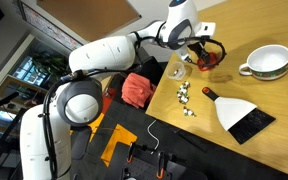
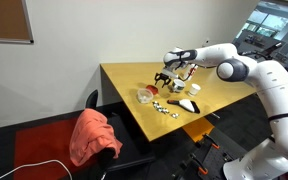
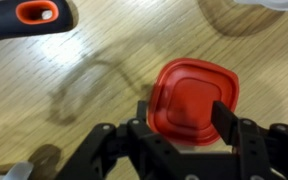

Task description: Remove the red lid from the bowl, place one piece of candy in the bowl, put the red lid back on the bowl

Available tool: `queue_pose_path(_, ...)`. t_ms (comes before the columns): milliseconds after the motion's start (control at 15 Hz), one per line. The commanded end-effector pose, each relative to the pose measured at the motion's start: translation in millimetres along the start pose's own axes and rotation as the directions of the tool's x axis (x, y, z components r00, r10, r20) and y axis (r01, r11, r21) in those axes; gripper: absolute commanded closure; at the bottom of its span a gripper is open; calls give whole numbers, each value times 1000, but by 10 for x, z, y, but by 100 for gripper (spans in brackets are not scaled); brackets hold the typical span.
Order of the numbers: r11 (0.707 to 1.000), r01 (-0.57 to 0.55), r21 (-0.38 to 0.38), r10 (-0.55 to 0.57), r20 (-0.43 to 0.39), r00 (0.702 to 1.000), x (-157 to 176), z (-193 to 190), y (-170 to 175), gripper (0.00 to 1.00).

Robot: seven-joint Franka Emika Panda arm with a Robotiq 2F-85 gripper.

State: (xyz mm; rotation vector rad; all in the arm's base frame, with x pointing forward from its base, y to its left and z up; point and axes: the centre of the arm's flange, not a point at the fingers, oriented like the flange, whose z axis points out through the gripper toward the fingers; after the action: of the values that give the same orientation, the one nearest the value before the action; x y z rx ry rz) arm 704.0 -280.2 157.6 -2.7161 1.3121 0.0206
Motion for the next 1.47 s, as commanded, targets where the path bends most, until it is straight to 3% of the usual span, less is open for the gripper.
queue_pose_path(0, 994, 109, -14, -107, 82, 991, -401, -268, 121, 1)
queue_pose_path(333, 966, 242, -94, -221, 191, 957, -836, -364, 348, 0)
queue_pose_path(533, 931, 340, -131, -303, 237, 923, -1068, -392, 513, 0)
queue_pose_path(733, 861, 478, -172, -420, 288, 861, -1272, -350, 622, 0)
queue_pose_path(1067, 709, 682, -181, -590, 379, 714, -1555, -216, 700, 0)
queue_pose_path(1200, 661, 728, -181, -628, 398, 669, -1639, -158, 715, 0)
queue_pose_path(1333, 637, 750, -175, -653, 394, 647, -1681, -138, 726, 0)
queue_pose_path(1400, 673, 718, -178, -612, 412, 675, -1518, -32, 655, 0)
